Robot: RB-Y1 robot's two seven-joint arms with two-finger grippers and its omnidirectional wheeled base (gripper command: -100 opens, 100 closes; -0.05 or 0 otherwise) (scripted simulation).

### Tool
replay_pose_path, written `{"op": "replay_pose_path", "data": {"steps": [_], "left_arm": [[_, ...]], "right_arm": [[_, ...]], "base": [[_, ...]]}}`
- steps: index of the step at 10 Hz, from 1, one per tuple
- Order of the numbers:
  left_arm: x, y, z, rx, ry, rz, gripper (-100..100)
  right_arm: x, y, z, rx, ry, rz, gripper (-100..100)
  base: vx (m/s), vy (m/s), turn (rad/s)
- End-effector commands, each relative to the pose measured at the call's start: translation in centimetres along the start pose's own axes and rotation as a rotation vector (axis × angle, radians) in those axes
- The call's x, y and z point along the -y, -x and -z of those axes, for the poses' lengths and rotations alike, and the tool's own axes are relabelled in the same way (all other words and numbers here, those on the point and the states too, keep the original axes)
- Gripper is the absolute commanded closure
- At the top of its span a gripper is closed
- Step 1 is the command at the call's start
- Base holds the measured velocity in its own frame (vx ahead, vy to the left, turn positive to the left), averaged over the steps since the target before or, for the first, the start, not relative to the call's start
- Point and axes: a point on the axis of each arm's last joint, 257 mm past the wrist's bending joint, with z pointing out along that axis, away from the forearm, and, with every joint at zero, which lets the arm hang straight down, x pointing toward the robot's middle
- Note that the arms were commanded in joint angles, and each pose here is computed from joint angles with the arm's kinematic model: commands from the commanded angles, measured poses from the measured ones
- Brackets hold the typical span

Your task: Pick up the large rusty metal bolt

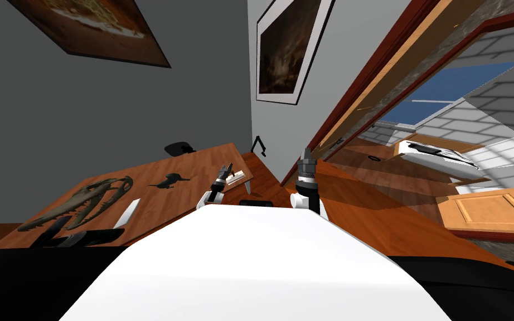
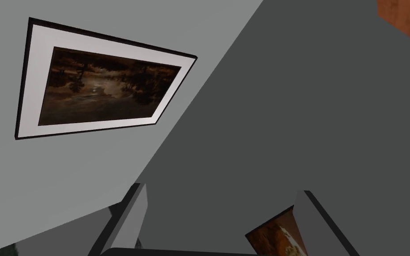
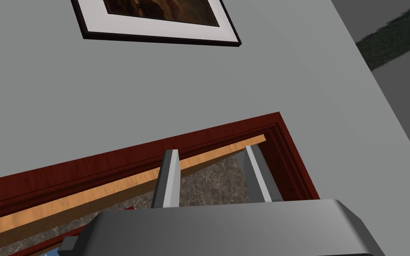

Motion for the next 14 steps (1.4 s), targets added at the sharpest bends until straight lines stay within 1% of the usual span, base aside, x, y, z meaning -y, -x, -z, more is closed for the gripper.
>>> {"op": "replay_pose_path", "data": {"steps": [1, 2, 3, 4, 5, 7, 8, 11, 12, 13, 14], "left_arm": [[-1.3, -1.6, 0.4, -0.043, 0.025, -0.043, -100], [-1.9, -2.4, 0.3, -0.066, 0.033, -0.083, -100], [-2.3, -2.9, 0.6, -0.076, 0.042, -0.081, -100], [-3.0, -3.8, 0.6, -0.102, 0.050, -0.119, -100], [-3.3, -4.1, 0.9, -0.110, 0.057, -0.117, -100], [-4.8, -5.9, 1.1, -0.163, 0.072, -0.190, -100], [-5.3, -6.5, 1.5, -0.178, 0.084, -0.187, -100], [-7.8, -9.1, 2.5, -0.267, 0.108, -0.289, -100], [-8.1, -9.4, 2.8, -0.276, 0.114, -0.287, -100], [-8.9, -10.2, 3.2, -0.306, 0.122, -0.318, -100], [-9.5, -10.5, 3.4, -0.326, 0.122, -0.350, -100]], "right_arm": [[0.0, 0.0, 0.0, 0.000, 0.000, 0.000, 0], [0.0, 0.0, 0.0, 0.000, 0.000, 0.000, 0], [0.0, 0.0, 0.0, 0.000, 0.000, 0.000, 0], [0.0, 0.0, 0.0, 0.000, 0.000, 0.000, 0], [0.0, 0.0, 0.0, 0.000, 0.000, 0.000, 0], [0.0, 0.0, 0.0, 0.000, 0.000, 0.000, 0], [0.0, 0.0, 0.0, 0.000, 0.000, 0.000, 0], [0.0, 0.0, 0.0, 0.000, 0.000, 0.000, 0], [0.0, 0.0, 0.0, 0.000, 0.000, 0.000, 0], [0.0, 0.0, 0.0, 0.000, 0.000, 0.000, 0], [0.0, 0.0, 0.0, 0.000, 0.000, 0.000, 0]], "base": [[-0.003, 0.010, -0.053], [-0.006, 0.012, -0.086], [-0.005, 0.012, -0.035], [-0.003, 0.011, -0.054], [-0.001, 0.008, -0.029], [-0.003, 0.010, -0.060], [-0.003, 0.011, -0.033], [-0.004, 0.010, -0.067], [-0.002, 0.010, -0.022], [-0.001, 0.007, -0.038], [-0.002, 0.007, -0.075]]}}
